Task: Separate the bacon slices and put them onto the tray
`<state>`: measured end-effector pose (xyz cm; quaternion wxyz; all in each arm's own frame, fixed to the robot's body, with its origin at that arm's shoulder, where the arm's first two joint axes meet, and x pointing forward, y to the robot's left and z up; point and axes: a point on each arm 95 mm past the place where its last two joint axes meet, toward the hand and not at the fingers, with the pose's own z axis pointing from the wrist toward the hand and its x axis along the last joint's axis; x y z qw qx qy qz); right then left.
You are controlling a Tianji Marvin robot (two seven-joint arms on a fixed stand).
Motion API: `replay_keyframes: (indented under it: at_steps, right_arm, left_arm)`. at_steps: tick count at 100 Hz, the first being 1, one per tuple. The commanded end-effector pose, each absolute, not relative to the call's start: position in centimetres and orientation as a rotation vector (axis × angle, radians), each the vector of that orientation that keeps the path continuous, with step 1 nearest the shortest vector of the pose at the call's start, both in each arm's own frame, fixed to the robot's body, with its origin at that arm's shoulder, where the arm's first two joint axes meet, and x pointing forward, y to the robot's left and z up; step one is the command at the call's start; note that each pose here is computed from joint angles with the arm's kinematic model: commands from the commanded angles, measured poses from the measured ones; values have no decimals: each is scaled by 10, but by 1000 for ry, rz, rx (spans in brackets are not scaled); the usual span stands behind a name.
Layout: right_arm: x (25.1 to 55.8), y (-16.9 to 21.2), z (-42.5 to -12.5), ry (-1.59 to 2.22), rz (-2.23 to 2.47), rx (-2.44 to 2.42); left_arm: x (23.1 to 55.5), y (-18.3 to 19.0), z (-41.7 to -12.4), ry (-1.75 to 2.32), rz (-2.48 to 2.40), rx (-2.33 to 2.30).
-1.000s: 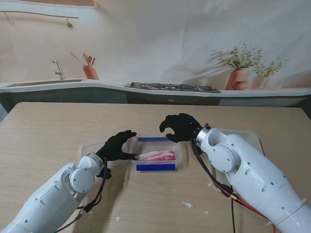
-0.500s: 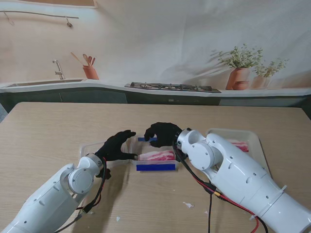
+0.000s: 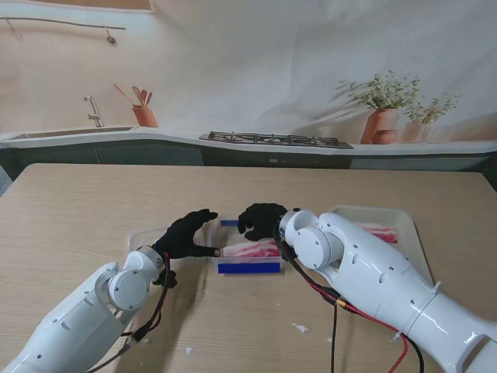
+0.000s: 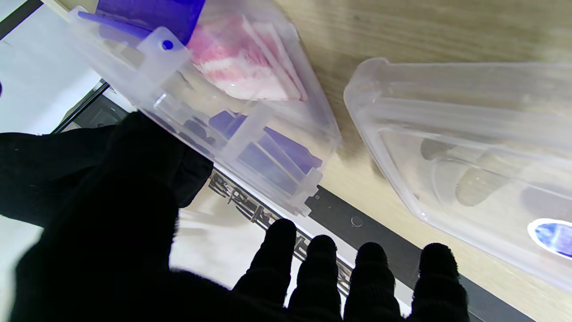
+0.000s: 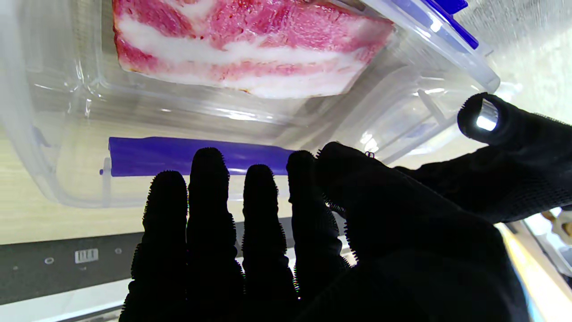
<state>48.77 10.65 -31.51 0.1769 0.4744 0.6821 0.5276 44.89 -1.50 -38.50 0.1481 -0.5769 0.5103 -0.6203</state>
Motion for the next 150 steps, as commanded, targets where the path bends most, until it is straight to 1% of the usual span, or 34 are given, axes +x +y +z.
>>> replay_keyframes:
  at_steps: [1, 88, 150]
  right_arm:
    - [488, 112, -317, 1950, 1480, 1354]
    - [490, 126, -343, 2074, 1306, 1280]
    - [482, 126, -335, 2094, 1299, 1330]
  left_arm:
    - [447, -18, -385, 1483, -1788, -1664]
    - [446, -17, -385, 1476, -1789, -1671]
    - [447, -17, -385, 1471, -1787, -1676]
